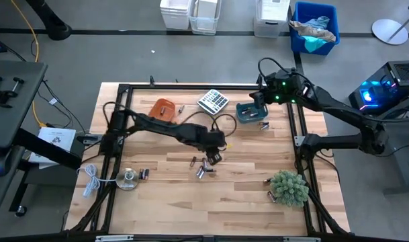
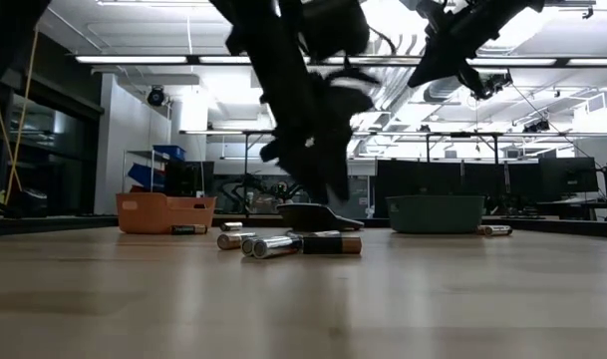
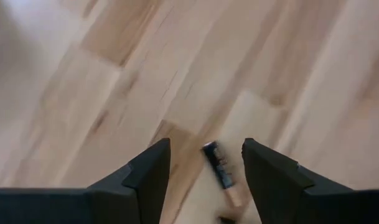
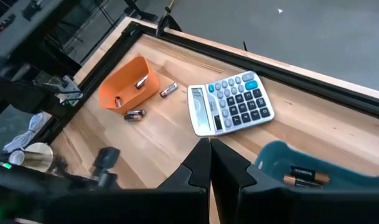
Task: Sort batteries
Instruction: Put the golden battery into the blue bin
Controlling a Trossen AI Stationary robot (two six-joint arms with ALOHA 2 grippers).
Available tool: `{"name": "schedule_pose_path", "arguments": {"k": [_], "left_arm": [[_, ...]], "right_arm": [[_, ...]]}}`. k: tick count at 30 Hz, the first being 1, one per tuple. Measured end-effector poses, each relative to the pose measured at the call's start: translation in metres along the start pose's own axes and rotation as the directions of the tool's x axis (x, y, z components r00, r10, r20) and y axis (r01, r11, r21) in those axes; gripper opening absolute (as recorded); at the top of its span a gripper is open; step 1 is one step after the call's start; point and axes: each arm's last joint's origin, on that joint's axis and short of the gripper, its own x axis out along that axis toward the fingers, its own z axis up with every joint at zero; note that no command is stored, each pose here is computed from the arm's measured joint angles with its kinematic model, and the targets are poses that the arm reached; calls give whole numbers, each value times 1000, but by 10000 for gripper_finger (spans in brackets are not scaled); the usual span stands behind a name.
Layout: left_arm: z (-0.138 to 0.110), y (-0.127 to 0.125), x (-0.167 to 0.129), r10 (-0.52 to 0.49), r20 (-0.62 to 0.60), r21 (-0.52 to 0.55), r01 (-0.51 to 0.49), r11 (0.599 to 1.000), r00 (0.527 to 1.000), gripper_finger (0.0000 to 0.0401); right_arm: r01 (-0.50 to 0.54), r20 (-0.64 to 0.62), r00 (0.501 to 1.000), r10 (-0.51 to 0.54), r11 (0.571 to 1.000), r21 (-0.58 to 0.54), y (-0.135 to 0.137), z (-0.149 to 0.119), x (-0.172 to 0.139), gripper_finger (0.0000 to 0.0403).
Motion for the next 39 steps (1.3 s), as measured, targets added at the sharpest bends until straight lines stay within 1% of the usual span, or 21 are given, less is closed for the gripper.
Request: {"name": "schedule_pose_path", "arguments": {"k": [4, 7, 10, 13, 15, 18, 21, 23, 24, 27, 28, 30, 32, 34, 35, 36, 37, 39], "left_arm": [[-5, -1, 9, 19, -29, -59, -21, 998, 999, 182], [-9, 1, 14, 22, -50, -79, -26, 997, 998, 182], [-8, -2, 19, -14, -35, -89, 11, 996, 999, 182], [-12, -5, 25, -16, -59, -109, 10, 994, 998, 182], [-18, -5, 32, -5, -103, -103, -5, 995, 995, 182], [-20, -7, 38, -13, -118, -98, 1, 995, 993, 182], [-24, -9, 46, 1, -134, -51, -8, 999, 991, 175], [-25, -9, 46, 5, -139, -30, -9, 999, 990, 154], [-25, -8, 46, 7, -143, -30, -12, 999, 990, 134], [-20, -1, 42, 2, -141, 2, -1, 1000, 990, 48], [-17, 2, 40, -12, -138, 14, 14, 1000, 990, 30], [-11, 8, 35, -37, -110, 44, 42, 998, 993, 26], [0, 15, 28, -65, -47, 69, 68, 995, 997, 26], [18, 26, 13, -105, 60, 100, 98, 990, 993, 26], [30, 30, 2, -131, 139, 118, 115, 986, 982, 26], [42, 34, -7, -159, 229, 134, 131, 982, 960, 26], [54, 39, -15, -190, 323, 155, 146, 977, 927, 26], [72, 50, -20, -232, 449, 177, 169, 970, 863, 26]], "right_arm": [[4, -3, 1000, -4, 1000, 2, 0, 0, 0, 0], [5, -4, 1000, -5, 1000, 3, 0, 0, 1, 0], [5, -3, 1000, -5, 1000, 0, 0, 0, 0, 0], [5, -3, 1000, -5, 1000, -1, 0, 0, 0, 0], [6, -4, 1000, -6, 1000, -6, 0, 0, 1, 0], [9, -2, 1000, -10, 1000, -24, -1, 0, 0, 0], [25, 5, 1000, -25, 999, -23, -1, 0, 0, 0], [29, 8, 1000, -28, 999, -23, -1, 0, 0, 0], [29, 8, 1000, -29, 999, -23, -1, 0, 0, 0], [30, 8, 1000, -30, 999, -23, -1, 0, 0, 0], [30, 8, 1000, -30, 999, -23, -1, 0, 0, 0], [30, 8, 1000, -30, 999, -23, -1, 0, 0, 0], [29, 10, 1000, -29, 999, -23, -1, 0, 0, 0], [27, 10, 1000, -27, 999, -19, -1, 0, 0, 0], [22, 12, 1000, -22, 1000, -19, -1, 0, -1, 0], [17, 18, 1000, -17, 1000, -20, 0, 0, -2, 0], [11, 29, 1000, -10, 1000, -19, 0, 1, -5, 0], [1, 55, 998, 0, 1000, -15, 2, 5, -12, 0]]}}
